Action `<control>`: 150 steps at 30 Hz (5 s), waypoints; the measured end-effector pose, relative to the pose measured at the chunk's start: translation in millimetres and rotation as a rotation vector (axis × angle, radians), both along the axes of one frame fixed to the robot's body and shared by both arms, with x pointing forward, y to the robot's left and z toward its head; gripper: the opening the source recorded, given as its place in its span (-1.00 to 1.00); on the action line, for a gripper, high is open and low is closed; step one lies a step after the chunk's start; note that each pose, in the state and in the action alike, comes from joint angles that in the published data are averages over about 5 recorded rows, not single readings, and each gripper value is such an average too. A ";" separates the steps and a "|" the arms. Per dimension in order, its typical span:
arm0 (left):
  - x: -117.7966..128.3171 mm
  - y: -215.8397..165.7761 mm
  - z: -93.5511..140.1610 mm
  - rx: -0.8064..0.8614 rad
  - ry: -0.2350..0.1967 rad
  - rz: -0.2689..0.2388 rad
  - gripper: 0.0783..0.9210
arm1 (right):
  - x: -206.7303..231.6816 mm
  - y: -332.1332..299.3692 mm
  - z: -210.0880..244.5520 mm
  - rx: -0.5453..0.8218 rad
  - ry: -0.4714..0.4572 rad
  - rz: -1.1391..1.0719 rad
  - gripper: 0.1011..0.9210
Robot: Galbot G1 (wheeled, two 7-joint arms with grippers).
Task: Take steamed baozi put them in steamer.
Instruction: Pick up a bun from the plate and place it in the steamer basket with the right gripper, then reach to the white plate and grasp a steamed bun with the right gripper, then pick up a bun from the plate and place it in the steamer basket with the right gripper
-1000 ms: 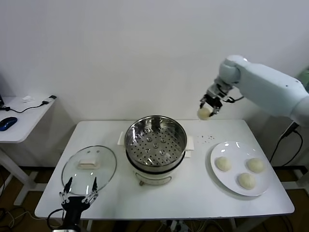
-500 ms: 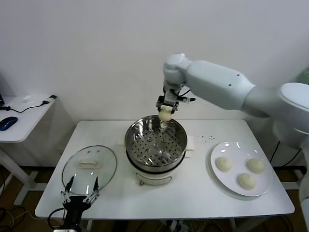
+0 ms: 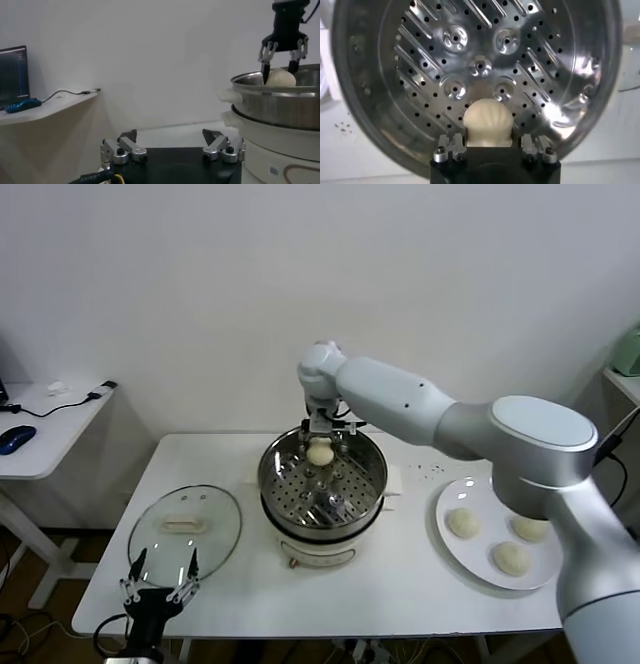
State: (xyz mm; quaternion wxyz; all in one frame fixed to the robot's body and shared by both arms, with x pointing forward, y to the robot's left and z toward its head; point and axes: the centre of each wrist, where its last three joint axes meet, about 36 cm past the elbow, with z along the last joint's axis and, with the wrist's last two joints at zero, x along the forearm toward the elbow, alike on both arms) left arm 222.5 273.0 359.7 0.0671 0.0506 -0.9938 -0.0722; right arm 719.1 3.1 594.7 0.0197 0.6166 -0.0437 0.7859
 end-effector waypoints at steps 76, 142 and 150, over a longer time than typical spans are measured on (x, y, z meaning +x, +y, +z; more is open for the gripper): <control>-14.1 -10.3 3.6 0.014 0.020 -0.026 0.77 | -71.7 -399.5 -141.9 0.302 0.222 -1.543 0.62; -18.1 -16.0 10.7 0.048 0.019 -0.026 0.77 | -26.6 -8.8 9.8 0.386 0.328 -1.271 0.04; -19.7 -13.9 8.8 0.052 0.023 -0.020 0.77 | -30.2 -2.1 -10.3 0.359 0.336 -1.280 0.21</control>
